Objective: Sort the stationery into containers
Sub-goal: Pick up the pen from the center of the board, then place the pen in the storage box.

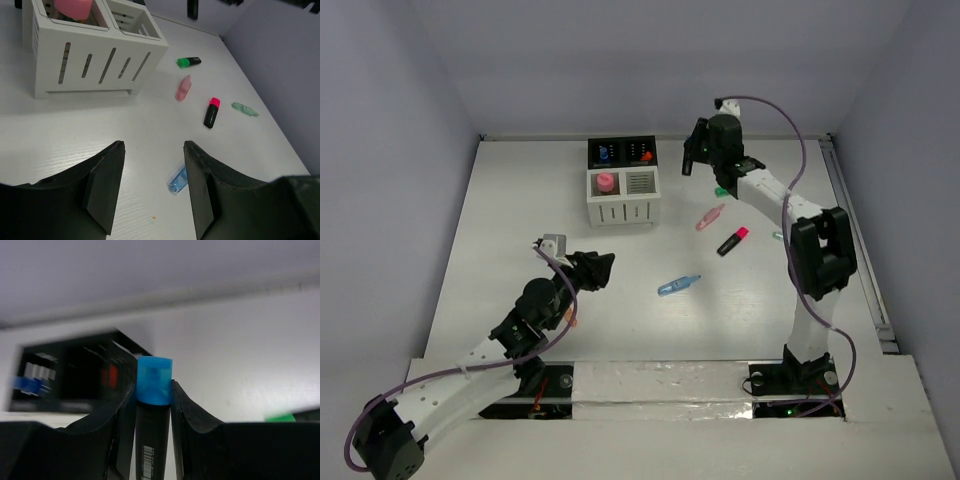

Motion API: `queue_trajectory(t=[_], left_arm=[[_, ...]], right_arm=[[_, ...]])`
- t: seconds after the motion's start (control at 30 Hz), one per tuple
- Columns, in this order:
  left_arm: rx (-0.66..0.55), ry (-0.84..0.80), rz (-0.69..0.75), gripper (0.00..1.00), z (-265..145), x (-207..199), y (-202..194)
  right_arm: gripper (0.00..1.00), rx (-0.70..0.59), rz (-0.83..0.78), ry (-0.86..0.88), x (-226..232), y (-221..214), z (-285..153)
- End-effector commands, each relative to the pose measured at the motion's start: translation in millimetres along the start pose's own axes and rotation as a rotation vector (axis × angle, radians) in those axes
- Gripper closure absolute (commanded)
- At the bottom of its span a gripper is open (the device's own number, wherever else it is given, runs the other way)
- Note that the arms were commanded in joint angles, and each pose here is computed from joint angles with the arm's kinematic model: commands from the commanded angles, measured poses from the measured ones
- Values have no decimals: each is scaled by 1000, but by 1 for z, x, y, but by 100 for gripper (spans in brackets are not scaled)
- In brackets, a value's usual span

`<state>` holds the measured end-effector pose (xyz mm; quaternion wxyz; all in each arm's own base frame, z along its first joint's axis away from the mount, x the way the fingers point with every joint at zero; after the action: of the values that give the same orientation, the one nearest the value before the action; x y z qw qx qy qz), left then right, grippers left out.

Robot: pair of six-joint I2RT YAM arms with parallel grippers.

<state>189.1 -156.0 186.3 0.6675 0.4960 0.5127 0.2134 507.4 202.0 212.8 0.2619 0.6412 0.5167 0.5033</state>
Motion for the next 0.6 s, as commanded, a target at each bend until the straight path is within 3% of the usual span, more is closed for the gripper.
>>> queue_trajectory(t=[0.0,0.3,0.57], left_arm=[[-51,-21,-6,53,3,-8,13],[-43,-13,6,53,4,-6,11],[-43,-17,4,53,4,-7,11]], right_arm=[[95,-271,27,153,43,70,-25],[94,-488,-89,269,122,104,0],[93,-443,-139,339,150,78,36]])
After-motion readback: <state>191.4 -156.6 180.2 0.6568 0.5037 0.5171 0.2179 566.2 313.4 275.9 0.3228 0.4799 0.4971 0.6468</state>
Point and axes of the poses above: each gripper's point midway between its finger pads, its own z axis out along the fingers, its own x axis along the line the jaws close on, y = z × x, the point moved 5 cm from there along -z, back along the fingers, and after that the axes turned 2 degrees about z, right-handed, at the moved point
